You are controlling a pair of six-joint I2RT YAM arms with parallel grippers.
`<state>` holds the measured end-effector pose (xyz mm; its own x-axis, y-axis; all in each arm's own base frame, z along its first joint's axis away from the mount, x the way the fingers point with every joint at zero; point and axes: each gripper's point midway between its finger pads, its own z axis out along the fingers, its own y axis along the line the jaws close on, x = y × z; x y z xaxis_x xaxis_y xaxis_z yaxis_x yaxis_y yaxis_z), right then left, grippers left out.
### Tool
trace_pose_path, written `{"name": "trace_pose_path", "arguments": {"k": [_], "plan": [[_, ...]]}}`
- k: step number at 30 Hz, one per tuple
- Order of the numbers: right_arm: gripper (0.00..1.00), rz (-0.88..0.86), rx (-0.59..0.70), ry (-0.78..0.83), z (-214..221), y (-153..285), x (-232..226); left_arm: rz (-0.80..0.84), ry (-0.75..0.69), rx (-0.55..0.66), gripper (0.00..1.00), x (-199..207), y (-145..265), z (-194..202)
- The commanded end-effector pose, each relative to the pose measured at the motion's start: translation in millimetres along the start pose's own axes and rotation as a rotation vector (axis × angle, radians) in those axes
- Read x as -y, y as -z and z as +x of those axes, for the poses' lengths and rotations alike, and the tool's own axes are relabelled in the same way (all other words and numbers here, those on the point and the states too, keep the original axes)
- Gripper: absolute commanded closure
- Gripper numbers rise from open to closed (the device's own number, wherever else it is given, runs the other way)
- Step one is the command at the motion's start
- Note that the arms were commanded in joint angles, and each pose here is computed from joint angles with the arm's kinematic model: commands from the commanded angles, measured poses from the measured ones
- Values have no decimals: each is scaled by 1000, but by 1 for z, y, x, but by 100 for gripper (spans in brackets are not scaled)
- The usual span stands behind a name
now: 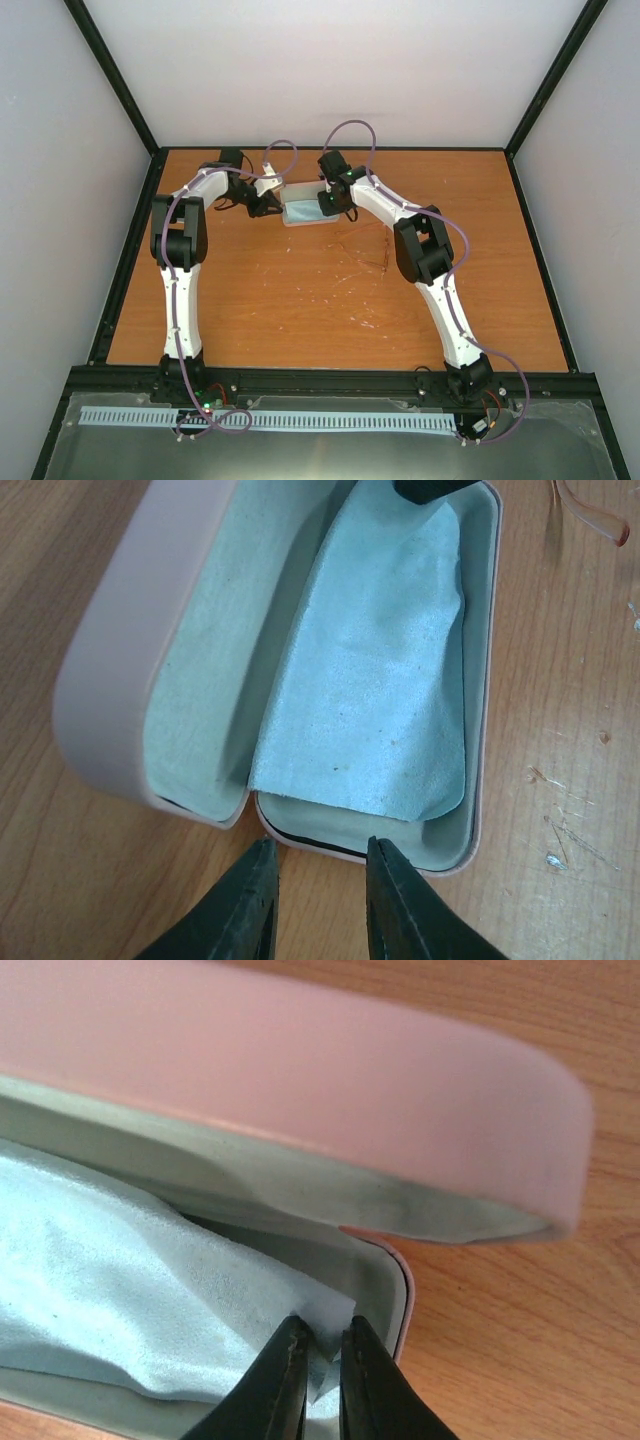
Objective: Organize the sunglasses
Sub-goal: Place the glasses cleaning cloth in the sunglasses case.
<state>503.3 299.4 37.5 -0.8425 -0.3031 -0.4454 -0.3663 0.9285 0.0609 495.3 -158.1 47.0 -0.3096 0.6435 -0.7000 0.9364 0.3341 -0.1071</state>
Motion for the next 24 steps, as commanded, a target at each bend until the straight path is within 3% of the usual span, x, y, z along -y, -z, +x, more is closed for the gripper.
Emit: {"name": "trace_pose_path", "arguments": {"k": [1,9,14,17,24], "plan": [[89,28,78,-7,-24,15,6,12,6,14,73,2,3,-1],[89,70,127,-24,-31,25,14,17,13,15,73,3,3,0],[72,83,152,-38,-34,33,17,20,15,13,73,4,2,1],[70,97,165,-43,-33,39,20,20,14,13,73,5,2,1],[96,-11,187,-39,-27,57,4,21,13,18,73,5,2,1]]}}
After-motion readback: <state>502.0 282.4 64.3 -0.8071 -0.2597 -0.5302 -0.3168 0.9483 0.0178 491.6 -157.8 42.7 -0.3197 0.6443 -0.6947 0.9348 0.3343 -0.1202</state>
